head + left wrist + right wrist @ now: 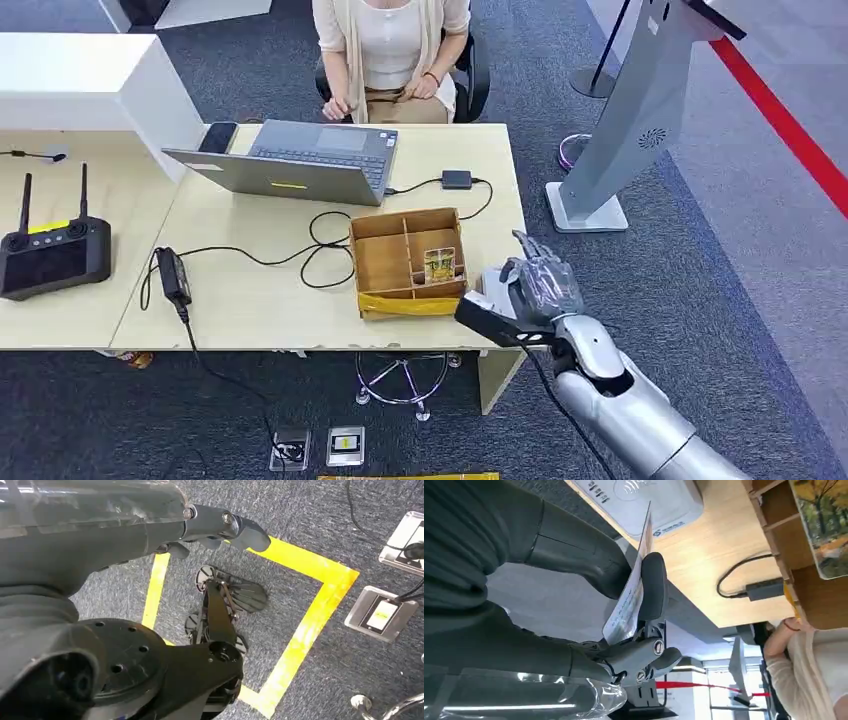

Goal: Pass the card to the sensor for recognition and then transmit it.

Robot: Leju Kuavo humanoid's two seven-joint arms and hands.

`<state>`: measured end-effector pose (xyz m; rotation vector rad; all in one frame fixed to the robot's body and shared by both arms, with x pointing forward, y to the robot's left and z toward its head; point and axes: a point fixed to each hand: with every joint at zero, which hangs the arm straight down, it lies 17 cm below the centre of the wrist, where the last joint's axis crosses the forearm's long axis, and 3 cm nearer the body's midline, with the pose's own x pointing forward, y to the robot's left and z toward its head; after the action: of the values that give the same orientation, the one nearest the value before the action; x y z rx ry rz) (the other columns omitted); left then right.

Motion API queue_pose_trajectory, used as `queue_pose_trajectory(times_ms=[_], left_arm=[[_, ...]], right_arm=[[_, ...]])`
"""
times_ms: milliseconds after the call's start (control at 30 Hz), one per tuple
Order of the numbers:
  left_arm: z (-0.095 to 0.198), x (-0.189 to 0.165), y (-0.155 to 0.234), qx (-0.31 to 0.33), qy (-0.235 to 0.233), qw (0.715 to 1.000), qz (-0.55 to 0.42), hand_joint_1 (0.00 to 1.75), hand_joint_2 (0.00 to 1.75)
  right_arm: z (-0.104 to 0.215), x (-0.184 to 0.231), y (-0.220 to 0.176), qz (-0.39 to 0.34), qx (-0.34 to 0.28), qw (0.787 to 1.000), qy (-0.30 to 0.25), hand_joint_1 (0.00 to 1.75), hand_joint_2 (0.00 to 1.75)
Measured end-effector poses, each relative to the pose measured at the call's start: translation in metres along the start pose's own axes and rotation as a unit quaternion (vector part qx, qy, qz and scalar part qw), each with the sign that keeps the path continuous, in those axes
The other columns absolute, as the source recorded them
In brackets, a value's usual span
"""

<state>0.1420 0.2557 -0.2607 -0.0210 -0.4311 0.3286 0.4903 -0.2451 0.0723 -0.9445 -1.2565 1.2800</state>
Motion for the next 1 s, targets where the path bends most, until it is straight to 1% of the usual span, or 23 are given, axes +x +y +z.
queue_pose_trajectory(times_ms=[300, 500, 633, 767, 1000], left_arm=[[0.000, 0.001, 0.003, 0.003, 0.000, 1.000, 0.004, 0.00, 0.00], [-0.001, 0.003, 0.007, 0.007, -0.001, 1.000, 0.006, 0.00, 0.00], [-0.001, 0.003, 0.008, 0.007, -0.001, 1.000, 0.004, 0.00, 0.00], [-0.001, 0.003, 0.007, 0.006, -0.002, 1.000, 0.003, 0.00, 0.00], [-0.001, 0.002, 0.007, 0.007, 0.001, 1.000, 0.002, 0.00, 0.00]], right_arm=[[0.002, 0.008, 0.001, -0.010, -0.003, 1.000, -0.014, 1.75, 1.75], [0.001, 0.016, 0.008, -0.019, 0.008, 0.999, -0.030, 1.75, 1.75], [-0.005, 0.016, 0.011, -0.025, 0.015, 0.999, -0.030, 1.75, 1.75], [-0.012, 0.016, 0.009, -0.030, 0.006, 0.999, -0.030, 1.75, 1.75], [-0.016, 0.003, 0.021, -0.025, 0.026, 0.999, -0.015, 1.75, 1.75]])
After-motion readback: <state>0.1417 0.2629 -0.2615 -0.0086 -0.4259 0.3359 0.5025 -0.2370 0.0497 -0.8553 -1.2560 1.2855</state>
